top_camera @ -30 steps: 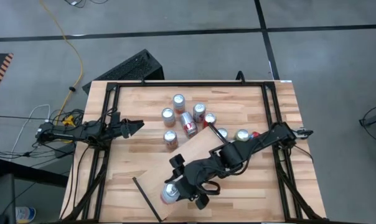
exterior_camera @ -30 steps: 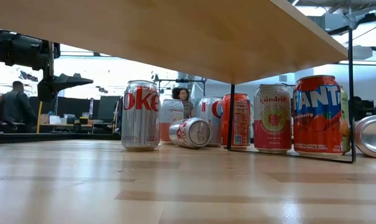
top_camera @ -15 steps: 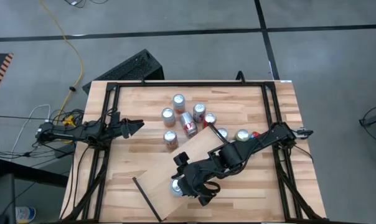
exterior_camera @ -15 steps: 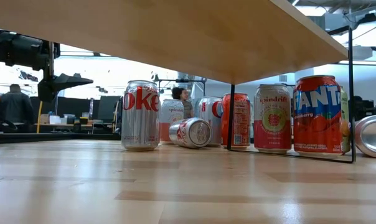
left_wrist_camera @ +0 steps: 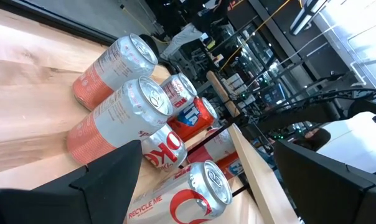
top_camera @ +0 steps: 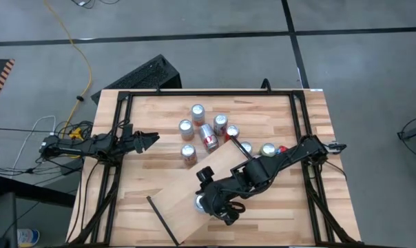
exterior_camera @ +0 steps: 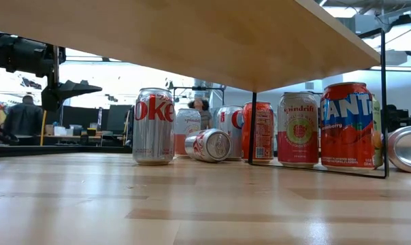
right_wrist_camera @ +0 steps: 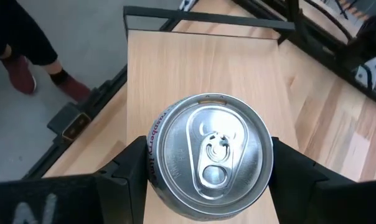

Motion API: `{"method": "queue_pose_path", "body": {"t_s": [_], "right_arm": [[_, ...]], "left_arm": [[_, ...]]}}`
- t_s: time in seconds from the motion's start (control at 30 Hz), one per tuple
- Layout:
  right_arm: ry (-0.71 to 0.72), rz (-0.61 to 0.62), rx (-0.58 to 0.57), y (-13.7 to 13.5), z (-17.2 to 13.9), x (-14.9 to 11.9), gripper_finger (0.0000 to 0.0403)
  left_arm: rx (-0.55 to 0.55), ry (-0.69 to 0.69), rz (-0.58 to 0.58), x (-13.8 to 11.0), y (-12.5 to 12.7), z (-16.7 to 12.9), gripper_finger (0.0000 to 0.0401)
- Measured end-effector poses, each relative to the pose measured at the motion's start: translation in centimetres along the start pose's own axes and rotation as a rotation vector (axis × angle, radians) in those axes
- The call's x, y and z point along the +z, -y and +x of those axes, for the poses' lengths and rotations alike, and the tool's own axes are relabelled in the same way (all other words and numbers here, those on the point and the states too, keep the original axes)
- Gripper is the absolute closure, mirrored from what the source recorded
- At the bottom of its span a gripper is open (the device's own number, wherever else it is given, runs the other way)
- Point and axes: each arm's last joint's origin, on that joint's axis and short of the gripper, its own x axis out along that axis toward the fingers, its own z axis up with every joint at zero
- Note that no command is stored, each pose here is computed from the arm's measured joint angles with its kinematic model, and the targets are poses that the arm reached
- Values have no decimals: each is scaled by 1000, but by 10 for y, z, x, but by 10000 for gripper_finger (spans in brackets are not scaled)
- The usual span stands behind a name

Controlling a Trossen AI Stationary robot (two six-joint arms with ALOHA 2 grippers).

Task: Place canned beverage on shelf
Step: Put the pink white soda can on the shelf

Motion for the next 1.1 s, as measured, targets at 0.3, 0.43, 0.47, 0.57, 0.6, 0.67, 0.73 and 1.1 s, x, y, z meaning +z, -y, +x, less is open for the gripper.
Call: {"method": "queue_pose_path", "body": {"t_s": [0.3,0.43,0.47,0.57,0.6,0.67,0.73,1.1], "right_arm": [[-12,34,2,0,0,-1,153],[-13,44,3,0,0,-1,129],[-13,44,2,0,0,-1,122],[-12,47,2,0,0,-1,102],[-12,51,2,0,0,-1,97],[-5,53,1,0,0,0,88],[4,56,-1,0,0,0,83],[87,169,-22,3,-26,7,82]], "left_arm": [[1,0,-1,0,0,0,50],[1,0,-1,0,0,0,50],[1,0,-1,0,0,0,50],[1,0,-1,0,0,0,50],[1,1,-1,0,0,0,50],[1,0,-1,0,0,0,50],[1,0,-1,0,0,0,50],[1,0,6,0,0,0,50]]}}
